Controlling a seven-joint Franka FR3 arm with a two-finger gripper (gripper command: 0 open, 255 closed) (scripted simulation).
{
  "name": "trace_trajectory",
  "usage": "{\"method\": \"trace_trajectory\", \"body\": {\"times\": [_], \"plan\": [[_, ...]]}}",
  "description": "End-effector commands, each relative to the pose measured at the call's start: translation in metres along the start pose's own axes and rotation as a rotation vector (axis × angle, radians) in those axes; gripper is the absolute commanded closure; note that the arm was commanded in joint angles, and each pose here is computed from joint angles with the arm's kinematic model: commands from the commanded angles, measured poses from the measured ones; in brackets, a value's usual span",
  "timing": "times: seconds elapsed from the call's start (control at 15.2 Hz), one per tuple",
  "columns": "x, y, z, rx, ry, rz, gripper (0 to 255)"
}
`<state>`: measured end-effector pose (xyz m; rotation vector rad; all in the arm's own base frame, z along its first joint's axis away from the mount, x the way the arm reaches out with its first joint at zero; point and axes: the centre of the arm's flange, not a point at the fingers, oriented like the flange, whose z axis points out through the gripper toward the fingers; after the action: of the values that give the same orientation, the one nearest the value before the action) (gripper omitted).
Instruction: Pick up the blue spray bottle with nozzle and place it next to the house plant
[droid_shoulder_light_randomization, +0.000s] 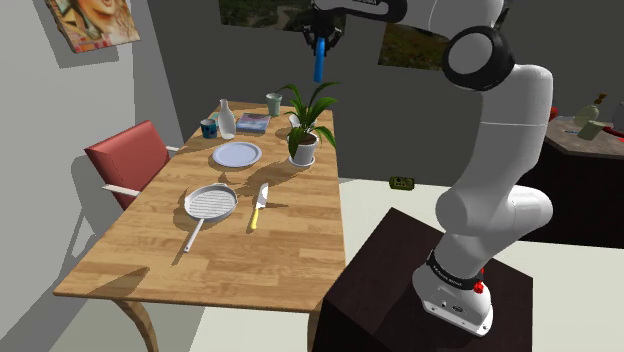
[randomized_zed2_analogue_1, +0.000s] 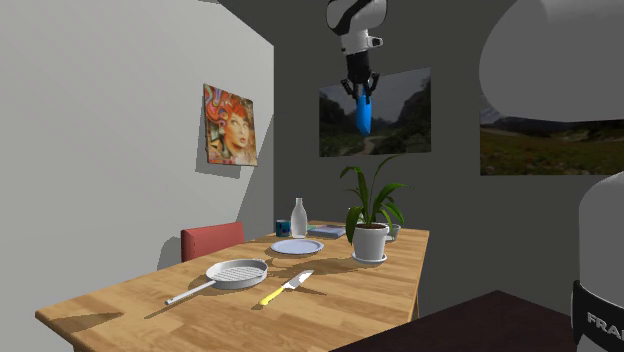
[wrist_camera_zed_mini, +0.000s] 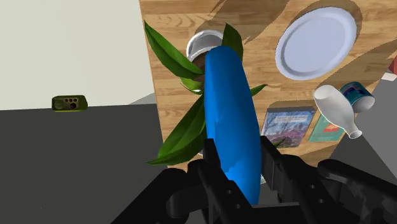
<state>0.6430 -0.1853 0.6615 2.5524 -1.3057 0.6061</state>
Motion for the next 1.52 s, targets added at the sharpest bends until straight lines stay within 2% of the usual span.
{"method": "trace_trajectory", "body": {"times": [0.0,1.45], "plan": [[-0.001,0.002,0.011,0.001,0.001,0.000,255],[-0.054,0.001,0.114,0.001,0.001,0.000,255]]}}
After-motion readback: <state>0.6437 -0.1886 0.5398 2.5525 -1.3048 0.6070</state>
